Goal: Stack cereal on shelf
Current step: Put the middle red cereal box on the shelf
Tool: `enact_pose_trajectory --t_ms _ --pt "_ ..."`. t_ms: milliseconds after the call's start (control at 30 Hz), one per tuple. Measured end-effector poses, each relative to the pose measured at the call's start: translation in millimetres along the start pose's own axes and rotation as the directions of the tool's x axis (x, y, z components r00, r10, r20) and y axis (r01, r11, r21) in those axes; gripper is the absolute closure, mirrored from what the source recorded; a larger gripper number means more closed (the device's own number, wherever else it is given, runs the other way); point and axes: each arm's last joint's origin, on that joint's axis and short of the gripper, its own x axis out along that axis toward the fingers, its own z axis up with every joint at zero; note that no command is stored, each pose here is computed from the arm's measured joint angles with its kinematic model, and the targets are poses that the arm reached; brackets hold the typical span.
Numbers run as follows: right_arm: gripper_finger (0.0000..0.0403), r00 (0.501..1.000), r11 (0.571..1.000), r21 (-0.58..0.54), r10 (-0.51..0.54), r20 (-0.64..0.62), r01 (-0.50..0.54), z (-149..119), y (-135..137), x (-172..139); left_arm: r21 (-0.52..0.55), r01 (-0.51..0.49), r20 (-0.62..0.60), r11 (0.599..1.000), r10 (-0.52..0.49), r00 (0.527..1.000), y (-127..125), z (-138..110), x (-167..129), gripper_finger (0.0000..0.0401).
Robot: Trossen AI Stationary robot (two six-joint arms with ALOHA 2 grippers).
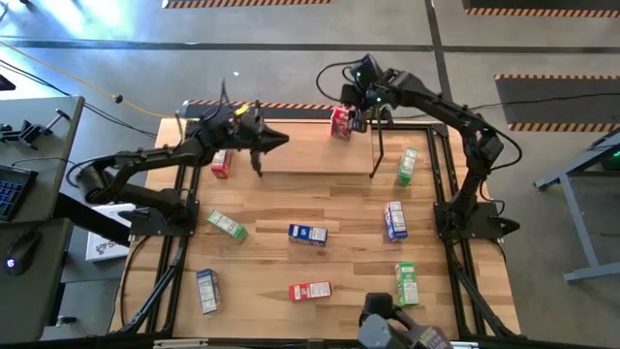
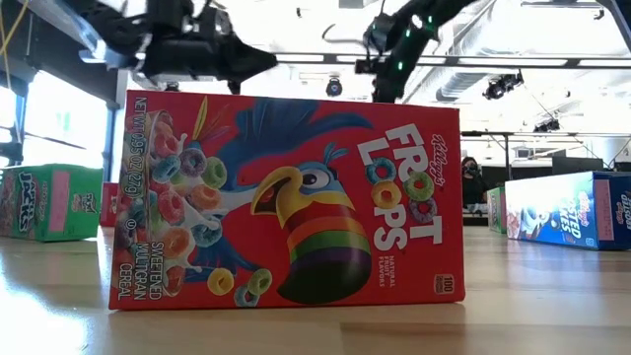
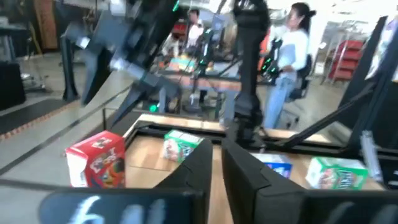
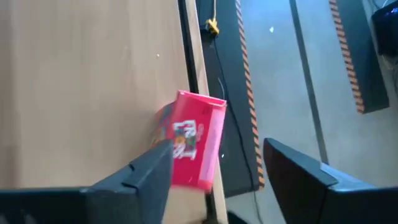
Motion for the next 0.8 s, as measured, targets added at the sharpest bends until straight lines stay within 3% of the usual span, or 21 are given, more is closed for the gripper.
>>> enact_pose_trajectory --t_ms 200,367,567,800 --pt "0.0293 0.996 0.993 0.11 0.06 -0.068 -0.052 5 -1 -36 0.008 -0.065 -0.161 0.998 0.066 0.985 34 1 46 0.0399" --pt "0.0388 0.976 0.983 0.143 0.136 -0.168 -0.112 -7 9 -28 0.094 -0.151 -0.317 0.984 0.174 0.932 63 -7 81 0.0399" --pt "0.0384 0.969 0.978 0.171 0.155 -0.194 -0.122 -19 19 2 0.203 -0.255 -0.437 0.945 0.321 0.84 93 -15 106 0.0398" --pt "0.0401 0.976 0.976 0.205 0.115 -0.187 -0.075 -30 25 29 0.208 -0.25 -0.504 0.945 0.323 0.801 118 -30 125 0.0398"
